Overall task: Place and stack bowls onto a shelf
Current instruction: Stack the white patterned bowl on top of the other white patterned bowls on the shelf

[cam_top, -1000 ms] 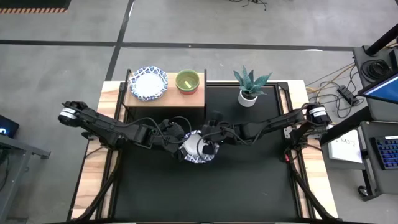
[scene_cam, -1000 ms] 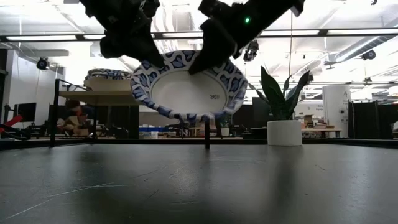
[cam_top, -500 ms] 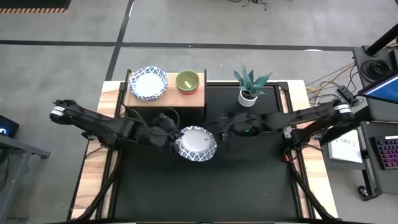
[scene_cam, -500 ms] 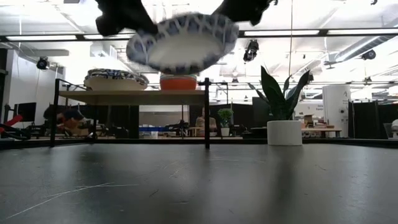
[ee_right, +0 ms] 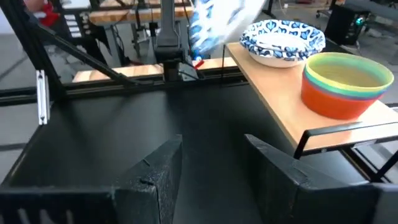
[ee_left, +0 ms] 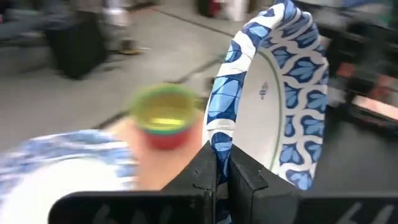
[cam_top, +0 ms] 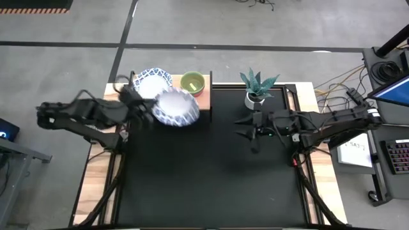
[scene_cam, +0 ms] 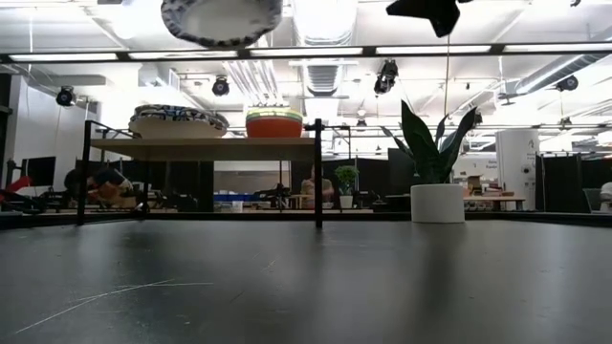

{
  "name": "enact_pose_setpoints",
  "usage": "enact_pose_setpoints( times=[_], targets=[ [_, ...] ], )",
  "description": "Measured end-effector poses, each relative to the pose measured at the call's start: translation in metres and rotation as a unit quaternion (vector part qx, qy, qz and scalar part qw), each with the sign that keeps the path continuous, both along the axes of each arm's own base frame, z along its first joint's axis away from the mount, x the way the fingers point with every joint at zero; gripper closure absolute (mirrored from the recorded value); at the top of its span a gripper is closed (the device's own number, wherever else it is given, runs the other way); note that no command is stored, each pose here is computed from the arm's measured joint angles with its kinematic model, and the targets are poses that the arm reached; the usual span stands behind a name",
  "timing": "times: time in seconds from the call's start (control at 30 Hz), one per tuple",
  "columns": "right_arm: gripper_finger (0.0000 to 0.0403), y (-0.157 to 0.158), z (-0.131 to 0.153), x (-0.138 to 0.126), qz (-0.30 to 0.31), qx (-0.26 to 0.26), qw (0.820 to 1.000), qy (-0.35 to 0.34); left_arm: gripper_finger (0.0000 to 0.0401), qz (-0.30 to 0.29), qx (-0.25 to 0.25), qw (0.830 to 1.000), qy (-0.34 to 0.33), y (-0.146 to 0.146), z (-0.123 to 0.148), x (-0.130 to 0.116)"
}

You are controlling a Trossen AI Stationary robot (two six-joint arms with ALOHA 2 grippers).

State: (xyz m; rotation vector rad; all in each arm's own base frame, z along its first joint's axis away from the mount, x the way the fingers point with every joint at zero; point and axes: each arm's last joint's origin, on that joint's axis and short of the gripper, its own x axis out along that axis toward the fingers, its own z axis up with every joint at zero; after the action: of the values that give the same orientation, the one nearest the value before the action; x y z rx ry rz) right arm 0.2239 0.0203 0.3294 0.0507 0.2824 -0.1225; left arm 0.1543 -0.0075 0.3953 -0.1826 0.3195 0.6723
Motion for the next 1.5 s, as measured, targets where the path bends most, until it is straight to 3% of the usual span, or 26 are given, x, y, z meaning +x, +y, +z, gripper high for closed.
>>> enact_pose_setpoints(
  times=[0.2, 0.43, 0.6, 0.97, 1.5],
  targets=[
    [0.0246, 0.0, -0.016, -0.001, -0.001, 0.01, 1.0, -0.026, 0.0401, 0.125, -0.004, 0.992, 0.015, 0.03, 0.022, -0.037],
    [0.0247, 0.0, -0.018, 0.002, -0.002, 0.013, 0.999, -0.039, 0.0401, 0.281, -0.015, 0.958, 0.061, 0.063, 0.022, -0.061],
    [0.0247, 0.001, -0.018, 0.005, -0.003, 0.021, 0.999, -0.046, 0.0401, 0.29, -0.043, 0.952, 0.086, 0.08, 0.016, -0.062],
    [0.0246, 0.001, -0.021, 0.008, -0.005, 0.028, 0.999, -0.039, 0.0396, 0.308, -0.046, 0.943, 0.113, 0.094, 0.006, -0.052],
    [0.0245, 0.001, -0.022, 0.009, -0.006, 0.031, 0.999, -0.036, 0.0277, 0.304, -0.04, 0.945, 0.116, 0.096, 0.006, -0.05]
  ],
)
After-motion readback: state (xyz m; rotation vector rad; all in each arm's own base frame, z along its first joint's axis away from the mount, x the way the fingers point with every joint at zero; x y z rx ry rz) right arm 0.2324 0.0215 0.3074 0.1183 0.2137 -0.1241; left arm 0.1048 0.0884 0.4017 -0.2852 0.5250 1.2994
